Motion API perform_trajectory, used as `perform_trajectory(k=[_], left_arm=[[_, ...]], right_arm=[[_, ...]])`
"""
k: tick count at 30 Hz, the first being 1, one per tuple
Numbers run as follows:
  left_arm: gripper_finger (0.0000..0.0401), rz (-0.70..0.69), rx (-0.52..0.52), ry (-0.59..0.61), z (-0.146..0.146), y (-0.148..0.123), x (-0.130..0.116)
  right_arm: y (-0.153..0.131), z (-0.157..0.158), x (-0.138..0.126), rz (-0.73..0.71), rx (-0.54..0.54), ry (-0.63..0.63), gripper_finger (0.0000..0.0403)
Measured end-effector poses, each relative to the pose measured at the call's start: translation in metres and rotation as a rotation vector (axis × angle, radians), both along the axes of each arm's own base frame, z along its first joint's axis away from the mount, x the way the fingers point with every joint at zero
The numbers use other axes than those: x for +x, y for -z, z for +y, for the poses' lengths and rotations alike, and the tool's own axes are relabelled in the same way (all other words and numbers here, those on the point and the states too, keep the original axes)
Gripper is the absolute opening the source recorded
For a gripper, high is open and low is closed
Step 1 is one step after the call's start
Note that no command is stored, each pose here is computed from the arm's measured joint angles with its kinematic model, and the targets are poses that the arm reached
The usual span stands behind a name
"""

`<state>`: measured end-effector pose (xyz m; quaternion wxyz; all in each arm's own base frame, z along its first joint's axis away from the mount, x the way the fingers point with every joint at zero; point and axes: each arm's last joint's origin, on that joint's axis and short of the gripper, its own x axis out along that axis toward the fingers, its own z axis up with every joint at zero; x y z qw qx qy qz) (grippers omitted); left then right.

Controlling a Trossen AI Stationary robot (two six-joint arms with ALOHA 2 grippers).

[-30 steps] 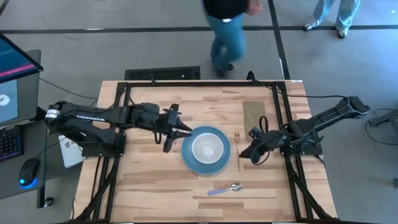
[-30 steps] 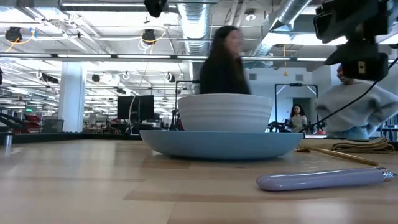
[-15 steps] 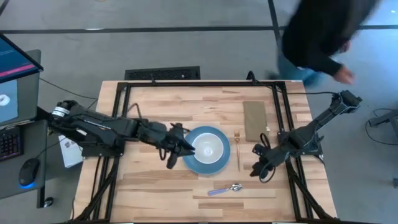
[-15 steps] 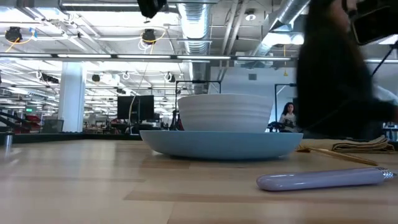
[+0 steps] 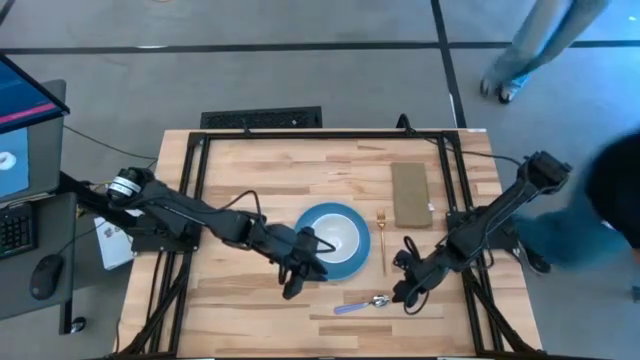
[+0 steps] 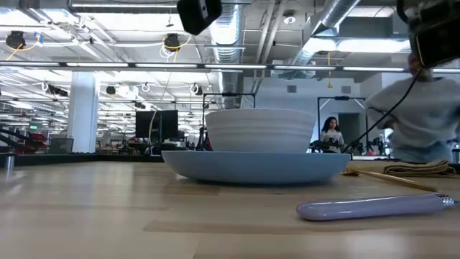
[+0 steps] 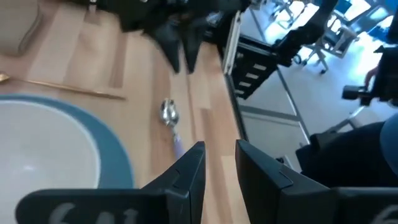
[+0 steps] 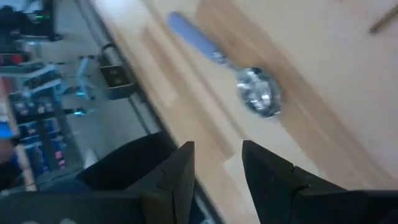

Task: Set table place
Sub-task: Place the small silver tool inside the white bowl

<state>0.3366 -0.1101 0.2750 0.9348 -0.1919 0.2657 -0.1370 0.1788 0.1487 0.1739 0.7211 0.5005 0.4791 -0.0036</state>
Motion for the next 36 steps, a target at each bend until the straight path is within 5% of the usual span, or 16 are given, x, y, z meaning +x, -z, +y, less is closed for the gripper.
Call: perform_trajectory(k=[8, 16, 28, 36], left_arm=[[0.0077, 0.04, 0.017, 0.038, -0.015, -0.017, -0.004], [0.0077, 0.135, 0.203, 0.122, -0.024, -0.018, -0.001], [0.0077, 0.17, 0.251, 0.101, -0.028, -0.008, 0.001], [0.0077, 0.193, 0.22, 0.08, -0.041, 0.015, 0.023]], right_arm=[[0.015, 0.011, 0.009, 0.027, 0.052, 0.041, 0.016], [0.011, 0.006, 0.019, -0.021, 0.09, 0.081, 0.016], [0.015, -0.004, 0.022, 0.047, 0.089, 0.153, 0.0155], [0.021, -0.004, 0.015, 0.156, 0.09, 0.116, 0.0152]])
